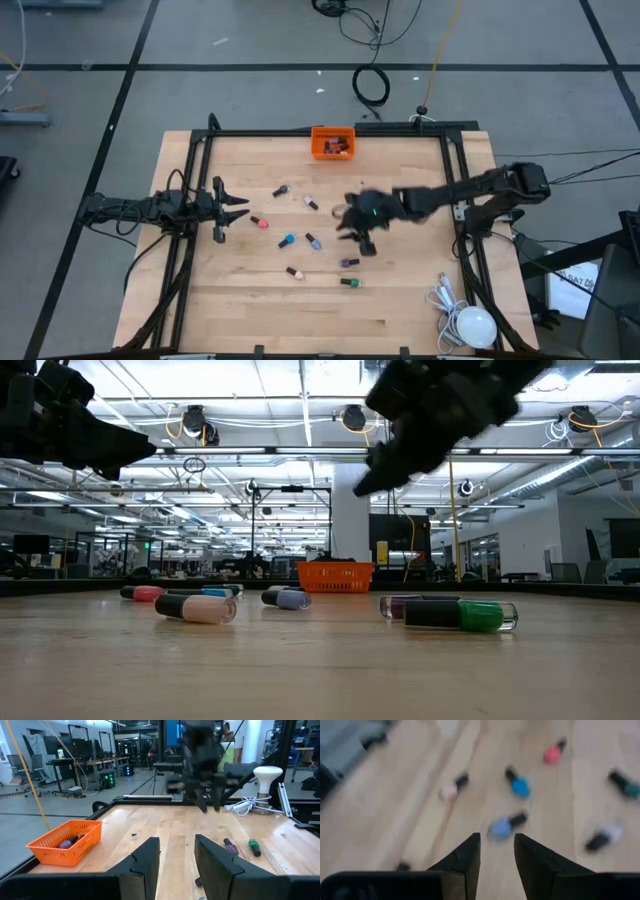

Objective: Pick & Place Nail Polish
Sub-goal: Put the violet nail polish bottle into the basket

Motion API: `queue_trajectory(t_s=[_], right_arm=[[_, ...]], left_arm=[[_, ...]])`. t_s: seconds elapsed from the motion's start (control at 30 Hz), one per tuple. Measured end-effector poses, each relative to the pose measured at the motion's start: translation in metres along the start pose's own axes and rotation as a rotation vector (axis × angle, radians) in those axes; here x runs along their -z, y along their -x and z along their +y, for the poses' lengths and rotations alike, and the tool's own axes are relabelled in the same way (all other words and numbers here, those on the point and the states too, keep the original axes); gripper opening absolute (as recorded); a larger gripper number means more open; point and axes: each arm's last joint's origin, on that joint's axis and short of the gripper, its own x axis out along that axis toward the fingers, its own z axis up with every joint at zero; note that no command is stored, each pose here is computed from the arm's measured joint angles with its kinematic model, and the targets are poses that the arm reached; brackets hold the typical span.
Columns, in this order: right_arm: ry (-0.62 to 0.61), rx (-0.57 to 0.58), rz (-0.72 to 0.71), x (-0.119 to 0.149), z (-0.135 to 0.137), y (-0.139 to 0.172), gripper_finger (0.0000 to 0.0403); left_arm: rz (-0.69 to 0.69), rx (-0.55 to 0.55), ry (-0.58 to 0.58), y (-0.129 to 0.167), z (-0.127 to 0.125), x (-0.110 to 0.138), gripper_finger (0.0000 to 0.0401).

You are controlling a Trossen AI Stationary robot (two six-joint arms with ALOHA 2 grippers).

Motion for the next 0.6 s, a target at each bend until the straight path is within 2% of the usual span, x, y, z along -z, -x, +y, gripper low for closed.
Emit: queue_trajectory(t_s=[0.13, 0.27, 0.43, 0.6], right_arm=[[0.014, 0.067, 0.092, 0.027, 0.036, -0.009, 0.0125], [0.012, 0.078, 0.163, 0.048, 0.063, -0.021, 0.0171], [0.029, 0.097, 0.174, 0.056, 0.083, -0.027, 0.0234], [0.047, 0.114, 0.203, 0.066, 0.089, -0.038, 0.0257]], left_arm=[[0.0, 0.0, 0.0, 0.0, 0.0, 0.0, 0.0124], [-0.001, 0.0, 0.0, 0.0, 0.0, 0.0, 0.0124], [0.0, 0.0, 0.0, 0.0, 0.0, 0.0, 0.0124], [0.0, 0.0, 0.0, 0.0, 0.0, 0.0, 0.0124]])
